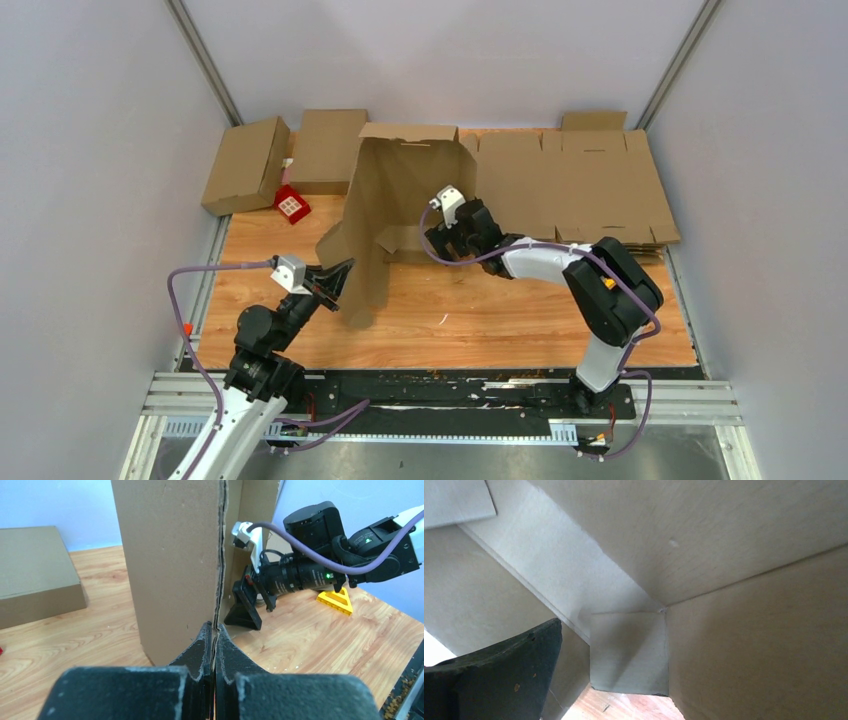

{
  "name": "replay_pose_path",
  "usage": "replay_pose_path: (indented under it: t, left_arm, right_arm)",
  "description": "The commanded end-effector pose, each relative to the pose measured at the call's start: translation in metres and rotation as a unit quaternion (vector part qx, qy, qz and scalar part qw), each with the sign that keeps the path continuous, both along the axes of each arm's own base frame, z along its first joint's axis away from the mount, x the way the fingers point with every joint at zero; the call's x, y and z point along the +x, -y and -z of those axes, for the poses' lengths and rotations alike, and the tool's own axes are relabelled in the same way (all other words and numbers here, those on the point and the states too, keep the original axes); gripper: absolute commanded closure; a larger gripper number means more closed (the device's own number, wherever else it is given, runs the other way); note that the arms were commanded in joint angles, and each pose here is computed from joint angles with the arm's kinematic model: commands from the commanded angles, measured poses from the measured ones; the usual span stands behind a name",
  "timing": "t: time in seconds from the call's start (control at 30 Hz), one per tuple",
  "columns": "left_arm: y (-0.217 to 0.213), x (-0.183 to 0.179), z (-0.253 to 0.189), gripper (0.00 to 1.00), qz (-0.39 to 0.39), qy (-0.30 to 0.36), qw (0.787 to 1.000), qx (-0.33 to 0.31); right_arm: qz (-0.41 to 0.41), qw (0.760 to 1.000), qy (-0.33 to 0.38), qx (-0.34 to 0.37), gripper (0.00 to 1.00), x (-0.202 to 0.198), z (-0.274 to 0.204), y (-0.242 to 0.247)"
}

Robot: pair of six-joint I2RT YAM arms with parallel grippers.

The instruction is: Fold the paper box

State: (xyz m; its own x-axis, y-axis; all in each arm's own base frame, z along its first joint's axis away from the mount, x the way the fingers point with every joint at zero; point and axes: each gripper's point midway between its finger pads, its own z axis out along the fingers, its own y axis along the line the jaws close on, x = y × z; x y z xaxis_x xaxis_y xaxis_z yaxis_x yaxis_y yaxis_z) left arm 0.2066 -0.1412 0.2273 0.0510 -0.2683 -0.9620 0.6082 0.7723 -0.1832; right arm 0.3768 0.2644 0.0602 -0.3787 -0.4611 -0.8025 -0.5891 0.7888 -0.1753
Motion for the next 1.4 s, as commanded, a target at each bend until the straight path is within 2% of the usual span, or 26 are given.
replay_pose_path:
  t: [0.0, 0.57, 0.8, 1.03, 1.37]
  left_arm:
    - [-0.001, -0.005, -0.019, 0.99, 0.004, 0.027, 1.0, -0.004]
    - [0.001, -0.003, -0.017, 0.98, 0.007, 0.023, 1.0, -0.004]
    - [0.003, -0.004, -0.014, 0.98, 0.014, 0.019, 1.0, -0.007]
    - [0.005, -0.003, -0.01, 0.98, 0.017, 0.013, 1.0, -0.006]
    - [0.008, -0.001, -0.007, 0.98, 0.022, 0.008, 1.0, -0.005]
  right_arm:
    - [-0.034, 0.999, 0.012, -0.034, 0.0, -0.005, -0.005, -0.018]
    - [-0.099, 0.994, 0.0, -0.034, 0.0, -0.026, -0.002, -0.046]
    - [-0.119, 0.992, -0.037, 0.036, 0.0, -0.036, 0.003, -0.06]
    - [-0.131, 0.987, -0.052, 0.075, 0.0, -0.043, -0.002, -0.066]
    - [-0.088, 0.989, -0.086, 0.081, 0.0, -0.035, 0.008, -0.066]
